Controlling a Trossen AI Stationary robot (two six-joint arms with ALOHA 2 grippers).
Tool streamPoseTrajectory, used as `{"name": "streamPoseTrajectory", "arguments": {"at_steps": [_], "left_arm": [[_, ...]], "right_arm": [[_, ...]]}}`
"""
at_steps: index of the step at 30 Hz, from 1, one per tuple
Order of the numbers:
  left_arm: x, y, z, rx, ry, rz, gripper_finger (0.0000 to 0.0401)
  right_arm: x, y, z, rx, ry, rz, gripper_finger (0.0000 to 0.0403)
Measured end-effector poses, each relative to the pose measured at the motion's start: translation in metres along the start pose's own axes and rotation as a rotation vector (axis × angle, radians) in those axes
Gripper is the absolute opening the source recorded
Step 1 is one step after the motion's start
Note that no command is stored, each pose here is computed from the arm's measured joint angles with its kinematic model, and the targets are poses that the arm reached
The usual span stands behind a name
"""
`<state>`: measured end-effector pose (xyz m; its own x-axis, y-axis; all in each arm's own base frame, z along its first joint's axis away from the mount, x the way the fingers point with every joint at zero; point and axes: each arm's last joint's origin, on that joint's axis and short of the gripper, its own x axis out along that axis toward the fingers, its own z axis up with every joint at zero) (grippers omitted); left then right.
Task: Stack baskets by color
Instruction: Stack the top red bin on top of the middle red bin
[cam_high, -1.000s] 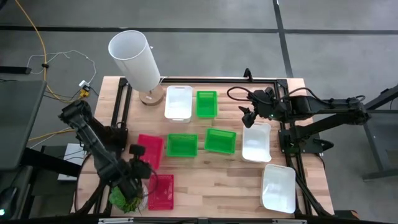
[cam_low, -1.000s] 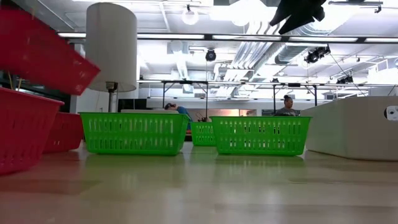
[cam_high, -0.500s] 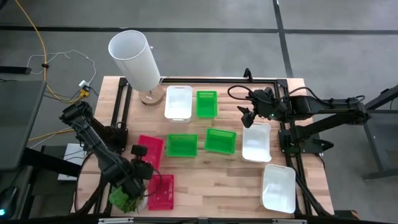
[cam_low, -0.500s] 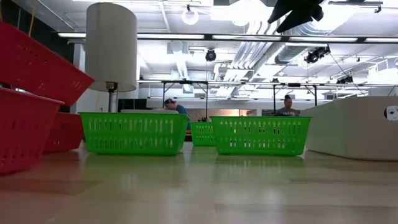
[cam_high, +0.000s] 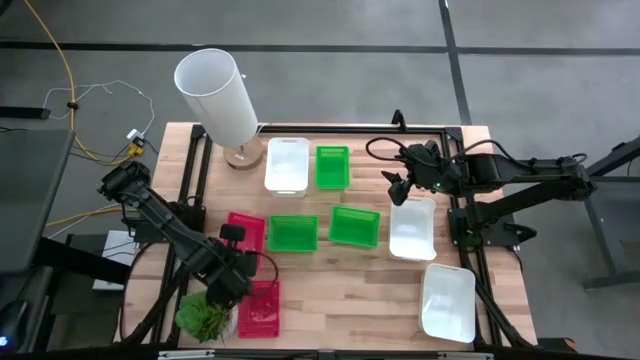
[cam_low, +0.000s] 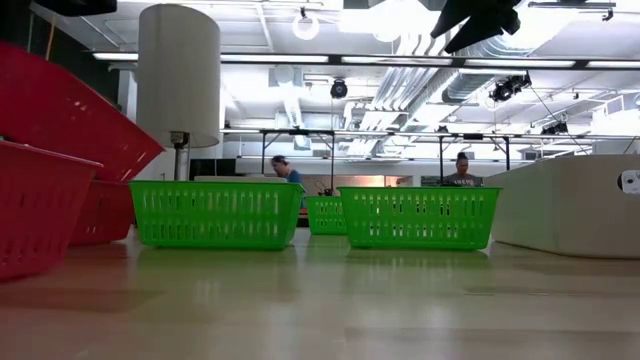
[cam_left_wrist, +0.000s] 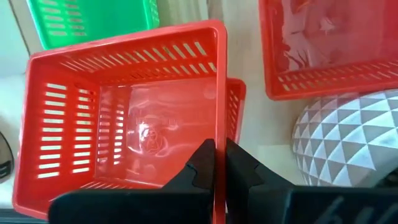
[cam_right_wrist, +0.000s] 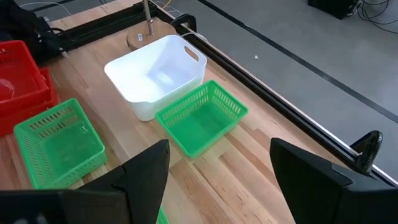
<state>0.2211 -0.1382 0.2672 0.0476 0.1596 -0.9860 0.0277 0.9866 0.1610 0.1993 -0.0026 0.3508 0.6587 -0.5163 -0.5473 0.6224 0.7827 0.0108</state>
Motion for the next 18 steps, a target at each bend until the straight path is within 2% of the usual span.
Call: {"name": "streamPoseTrajectory", "arguments": {"at_steps": [6,18], "left_arm": [[0.0007,0.0011,0.0033,-0.005,0.005,-0.050,0.0000],[0.0088,0.0019,0.0060,-0.018,0.028,-0.045,0.0000]], "right_arm": [[0.0000,0.0000,0.0000,0.000,0.000,0.000,0.0265],[0.0000,0.0000,0.0000,0.000,0.000,0.000,0.0265]]}}
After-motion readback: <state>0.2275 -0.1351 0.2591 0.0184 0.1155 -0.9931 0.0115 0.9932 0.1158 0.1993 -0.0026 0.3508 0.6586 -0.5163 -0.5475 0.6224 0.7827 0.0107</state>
